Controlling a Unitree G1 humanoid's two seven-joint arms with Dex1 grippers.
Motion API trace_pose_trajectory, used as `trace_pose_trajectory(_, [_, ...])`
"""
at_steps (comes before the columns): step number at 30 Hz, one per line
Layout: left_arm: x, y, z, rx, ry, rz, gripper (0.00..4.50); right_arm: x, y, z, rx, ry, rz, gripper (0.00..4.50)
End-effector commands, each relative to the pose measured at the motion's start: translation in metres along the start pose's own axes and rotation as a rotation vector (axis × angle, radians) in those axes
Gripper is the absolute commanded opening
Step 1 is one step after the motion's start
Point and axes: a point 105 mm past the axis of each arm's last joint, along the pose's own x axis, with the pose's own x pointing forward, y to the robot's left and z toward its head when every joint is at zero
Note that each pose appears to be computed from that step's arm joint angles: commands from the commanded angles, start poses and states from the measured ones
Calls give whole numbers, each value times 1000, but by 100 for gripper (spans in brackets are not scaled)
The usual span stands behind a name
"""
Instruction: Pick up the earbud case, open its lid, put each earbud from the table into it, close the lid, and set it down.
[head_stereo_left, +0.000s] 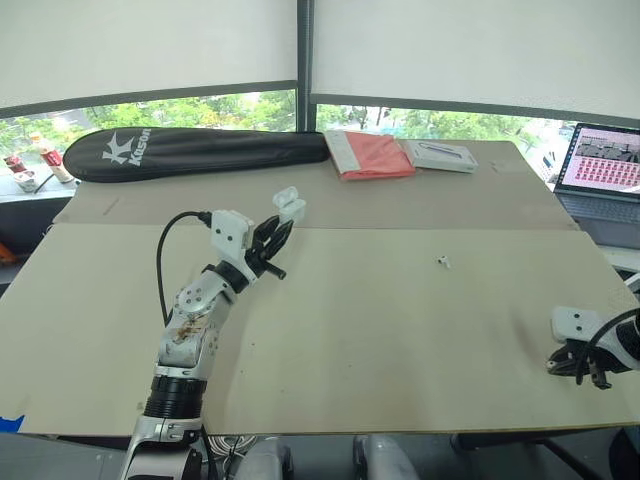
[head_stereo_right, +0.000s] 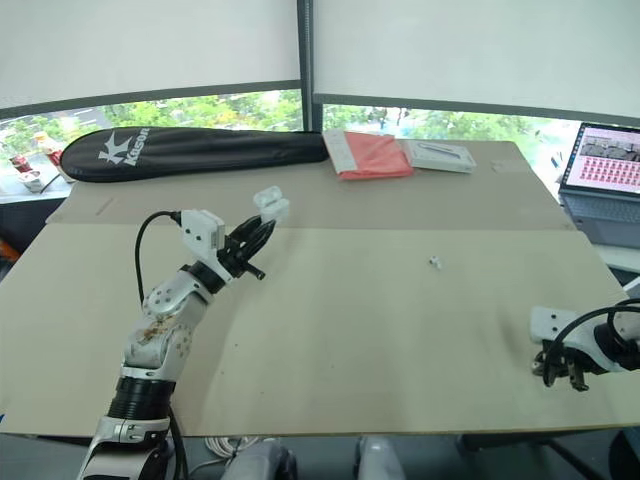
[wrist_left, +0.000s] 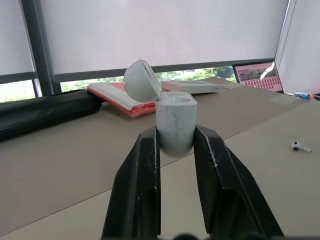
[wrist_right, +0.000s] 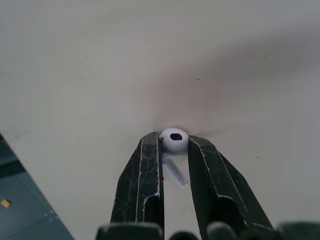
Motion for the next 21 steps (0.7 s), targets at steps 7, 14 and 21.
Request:
trace_pose_trajectory(7, [16,-13,14,-1,-73,-62,46,-45,-21,233,229,-909,-151,36])
trace_pose_trajectory(14, [33,-26,25,4,-119,-123,46,-68,-13,335,523,-1426,-181,36])
trace_pose_trajectory(21, [43,-30,36,29,-159,-143,46,-52,-11,353,673,-1487,-165,36])
